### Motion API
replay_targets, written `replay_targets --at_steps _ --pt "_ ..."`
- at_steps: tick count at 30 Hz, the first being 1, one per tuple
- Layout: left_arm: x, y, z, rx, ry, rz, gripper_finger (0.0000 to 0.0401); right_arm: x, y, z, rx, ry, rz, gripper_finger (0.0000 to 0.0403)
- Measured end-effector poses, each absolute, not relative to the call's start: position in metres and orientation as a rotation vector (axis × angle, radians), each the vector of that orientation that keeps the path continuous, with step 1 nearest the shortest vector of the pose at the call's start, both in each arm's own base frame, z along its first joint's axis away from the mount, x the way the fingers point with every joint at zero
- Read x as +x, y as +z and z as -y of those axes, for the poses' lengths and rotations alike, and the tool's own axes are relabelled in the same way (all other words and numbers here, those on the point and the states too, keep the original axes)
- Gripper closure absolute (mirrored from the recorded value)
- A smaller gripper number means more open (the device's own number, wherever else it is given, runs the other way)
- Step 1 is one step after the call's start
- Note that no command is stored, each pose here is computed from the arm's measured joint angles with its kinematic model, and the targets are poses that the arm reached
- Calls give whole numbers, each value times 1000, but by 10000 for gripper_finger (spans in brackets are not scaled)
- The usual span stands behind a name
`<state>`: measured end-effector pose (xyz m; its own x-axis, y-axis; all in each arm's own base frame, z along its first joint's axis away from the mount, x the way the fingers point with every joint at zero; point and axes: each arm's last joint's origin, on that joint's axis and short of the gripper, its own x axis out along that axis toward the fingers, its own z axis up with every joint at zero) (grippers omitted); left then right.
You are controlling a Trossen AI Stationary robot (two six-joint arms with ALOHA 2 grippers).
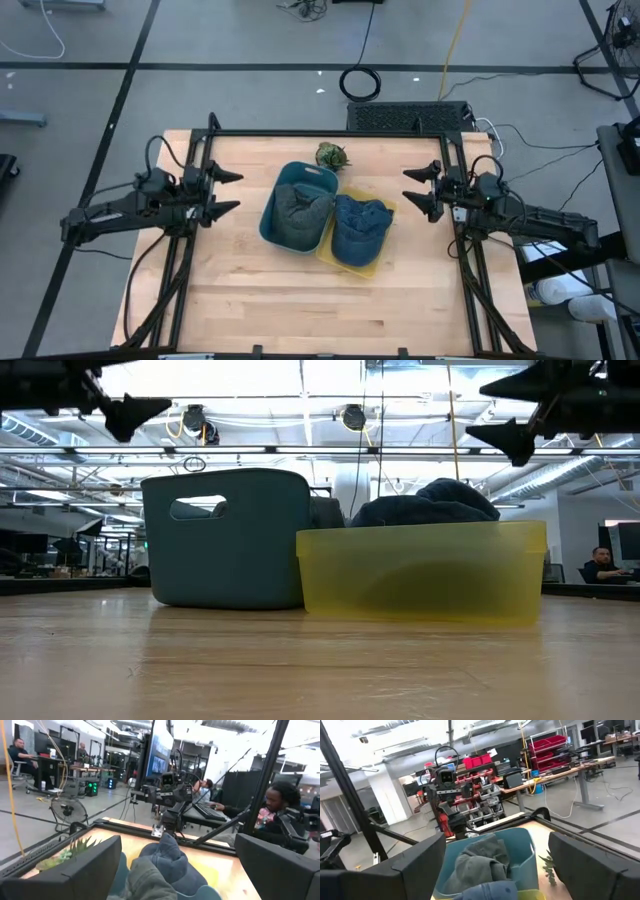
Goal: Pick & Place hat
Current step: Return to Home Position
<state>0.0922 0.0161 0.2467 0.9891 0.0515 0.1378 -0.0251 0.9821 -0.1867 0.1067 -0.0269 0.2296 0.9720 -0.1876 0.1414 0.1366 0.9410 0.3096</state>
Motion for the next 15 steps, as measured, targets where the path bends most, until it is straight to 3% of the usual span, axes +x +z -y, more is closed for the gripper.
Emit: replay_targets --at_steps 15 --pt "90 206 -15 -161 25 175 4 100 215 25 205 -168 185 61"
